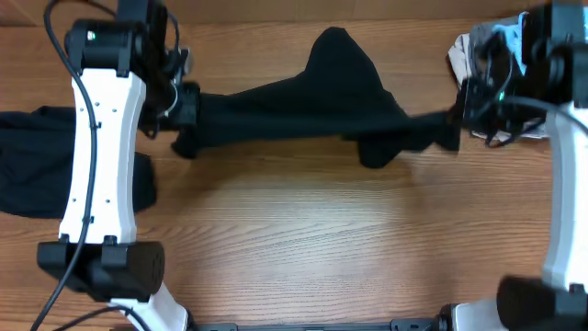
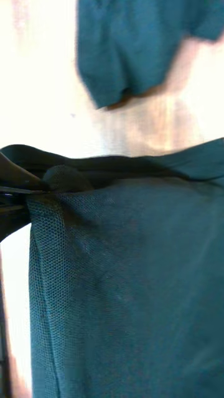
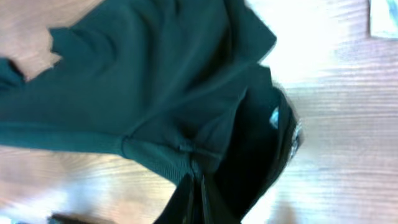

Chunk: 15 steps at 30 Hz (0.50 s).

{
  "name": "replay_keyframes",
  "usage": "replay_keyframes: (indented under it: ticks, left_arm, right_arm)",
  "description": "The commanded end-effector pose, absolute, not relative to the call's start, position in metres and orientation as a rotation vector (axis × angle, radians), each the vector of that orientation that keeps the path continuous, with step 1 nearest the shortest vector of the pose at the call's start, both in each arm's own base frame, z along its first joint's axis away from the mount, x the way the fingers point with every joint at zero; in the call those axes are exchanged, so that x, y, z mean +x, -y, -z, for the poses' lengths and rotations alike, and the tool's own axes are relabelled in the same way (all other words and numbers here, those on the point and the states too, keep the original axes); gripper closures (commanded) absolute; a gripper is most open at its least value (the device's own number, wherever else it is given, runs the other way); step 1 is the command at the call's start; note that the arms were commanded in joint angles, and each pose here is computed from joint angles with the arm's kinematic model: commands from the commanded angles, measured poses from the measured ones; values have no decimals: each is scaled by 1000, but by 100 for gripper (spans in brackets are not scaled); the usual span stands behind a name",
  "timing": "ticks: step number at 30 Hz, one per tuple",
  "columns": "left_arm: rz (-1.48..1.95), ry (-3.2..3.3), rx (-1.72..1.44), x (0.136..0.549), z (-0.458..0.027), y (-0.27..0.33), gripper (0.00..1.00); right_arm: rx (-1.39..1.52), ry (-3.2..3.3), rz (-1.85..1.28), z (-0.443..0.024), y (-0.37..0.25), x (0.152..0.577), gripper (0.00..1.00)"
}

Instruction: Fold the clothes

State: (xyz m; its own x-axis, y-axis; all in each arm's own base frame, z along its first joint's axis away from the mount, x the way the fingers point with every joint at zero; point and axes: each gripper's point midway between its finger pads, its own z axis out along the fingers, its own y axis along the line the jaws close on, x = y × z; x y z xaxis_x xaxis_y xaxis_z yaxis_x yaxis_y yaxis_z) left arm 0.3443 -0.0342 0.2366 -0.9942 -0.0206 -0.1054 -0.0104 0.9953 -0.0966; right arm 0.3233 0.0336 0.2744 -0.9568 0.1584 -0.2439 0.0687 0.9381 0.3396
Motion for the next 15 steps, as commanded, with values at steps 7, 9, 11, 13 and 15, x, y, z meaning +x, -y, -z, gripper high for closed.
replay_keyframes:
  ticks: [7, 9, 11, 13, 15]
  left_arm:
    - [144, -3203, -86, 286, -173, 32, 95]
    - [146, -3245, -110, 273, -154, 32, 96]
    - [144, -3299, -115, 258, -135, 31, 96]
    - [133, -3344, -120, 245, -121, 30, 96]
    - [131, -3380, -131, 234, -107, 29, 96]
  right_arm:
    - [333, -2935, -509, -194, -38, 254, 96]
    - [379, -2970, -519, -176, -39, 242, 96]
    - [429, -3004, -529, -160, -41, 231, 96]
    - [447, -3031, -563, -147, -45, 223, 96]
    - [454, -3044, -624, -139, -51, 217, 96]
